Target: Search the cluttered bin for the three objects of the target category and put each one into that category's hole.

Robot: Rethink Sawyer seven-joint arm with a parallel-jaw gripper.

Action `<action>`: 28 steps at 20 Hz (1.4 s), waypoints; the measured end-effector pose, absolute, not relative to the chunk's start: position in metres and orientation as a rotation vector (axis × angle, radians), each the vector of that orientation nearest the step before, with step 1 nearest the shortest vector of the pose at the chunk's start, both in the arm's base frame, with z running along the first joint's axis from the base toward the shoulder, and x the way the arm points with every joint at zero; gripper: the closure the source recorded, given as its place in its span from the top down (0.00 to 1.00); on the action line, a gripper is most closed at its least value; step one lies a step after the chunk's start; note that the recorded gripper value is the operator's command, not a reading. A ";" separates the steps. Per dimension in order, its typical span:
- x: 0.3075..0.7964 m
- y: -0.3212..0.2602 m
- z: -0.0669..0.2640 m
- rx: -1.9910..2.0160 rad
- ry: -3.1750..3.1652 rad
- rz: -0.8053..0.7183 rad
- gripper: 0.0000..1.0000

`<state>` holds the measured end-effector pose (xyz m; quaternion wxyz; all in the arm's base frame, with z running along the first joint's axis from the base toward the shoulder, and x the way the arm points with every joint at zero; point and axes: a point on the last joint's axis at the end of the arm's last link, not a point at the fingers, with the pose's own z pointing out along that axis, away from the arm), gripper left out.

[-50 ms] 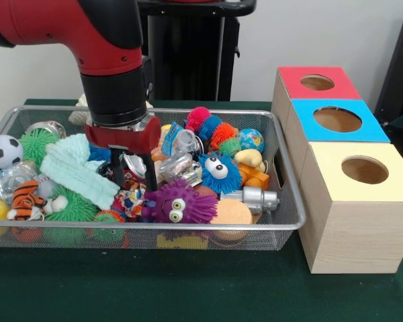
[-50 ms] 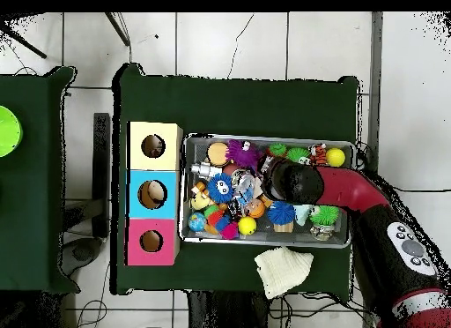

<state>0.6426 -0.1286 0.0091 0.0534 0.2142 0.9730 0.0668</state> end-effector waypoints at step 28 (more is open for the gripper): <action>0.638 -0.192 -0.030 0.860 3.037 0.232 1.00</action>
